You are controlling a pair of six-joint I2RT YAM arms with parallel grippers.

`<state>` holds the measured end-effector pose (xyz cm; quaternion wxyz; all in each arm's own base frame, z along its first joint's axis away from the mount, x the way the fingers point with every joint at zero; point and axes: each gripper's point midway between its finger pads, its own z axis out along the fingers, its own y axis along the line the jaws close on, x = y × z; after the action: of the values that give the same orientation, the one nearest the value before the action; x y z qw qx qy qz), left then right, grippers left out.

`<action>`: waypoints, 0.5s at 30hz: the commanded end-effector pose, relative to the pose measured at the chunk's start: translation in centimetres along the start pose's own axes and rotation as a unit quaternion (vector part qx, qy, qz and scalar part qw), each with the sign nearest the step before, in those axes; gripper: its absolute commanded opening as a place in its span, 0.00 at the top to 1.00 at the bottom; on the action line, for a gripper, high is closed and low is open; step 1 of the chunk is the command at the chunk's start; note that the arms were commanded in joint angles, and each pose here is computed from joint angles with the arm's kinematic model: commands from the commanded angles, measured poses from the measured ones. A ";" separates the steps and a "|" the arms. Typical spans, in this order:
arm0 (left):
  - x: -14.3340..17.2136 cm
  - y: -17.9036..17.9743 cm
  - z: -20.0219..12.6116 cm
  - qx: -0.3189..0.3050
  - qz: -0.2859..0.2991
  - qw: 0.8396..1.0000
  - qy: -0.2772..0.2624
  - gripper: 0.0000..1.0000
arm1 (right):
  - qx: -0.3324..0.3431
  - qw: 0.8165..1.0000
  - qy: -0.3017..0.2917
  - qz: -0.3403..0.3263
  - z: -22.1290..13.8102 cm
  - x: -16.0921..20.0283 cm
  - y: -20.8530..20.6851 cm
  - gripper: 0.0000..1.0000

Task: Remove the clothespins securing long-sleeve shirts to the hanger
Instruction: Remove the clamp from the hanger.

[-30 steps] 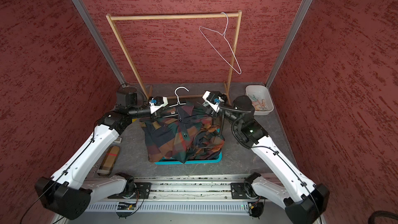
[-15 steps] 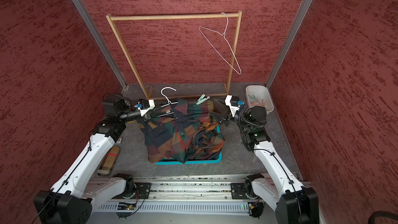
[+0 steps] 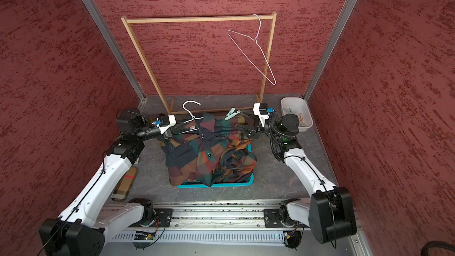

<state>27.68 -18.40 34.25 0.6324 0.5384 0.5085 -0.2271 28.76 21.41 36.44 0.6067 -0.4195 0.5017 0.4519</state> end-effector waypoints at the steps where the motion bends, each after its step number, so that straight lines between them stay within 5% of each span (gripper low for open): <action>1: -1.4 -0.3 -0.3 0.003 0.020 1.000 -0.017 1.00 | -0.019 1.000 -0.016 -0.019 0.2 -1.7 0.2 0.27; 15: -1.5 -0.3 -0.2 0.000 0.026 1.000 -0.015 1.00 | -0.058 0.998 -0.028 0.021 0.8 -1.4 0.0 0.27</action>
<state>27.04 -18.59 34.91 0.6389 0.5426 0.4975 -0.2234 29.98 22.01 36.63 0.5826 -0.4134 0.4941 0.4955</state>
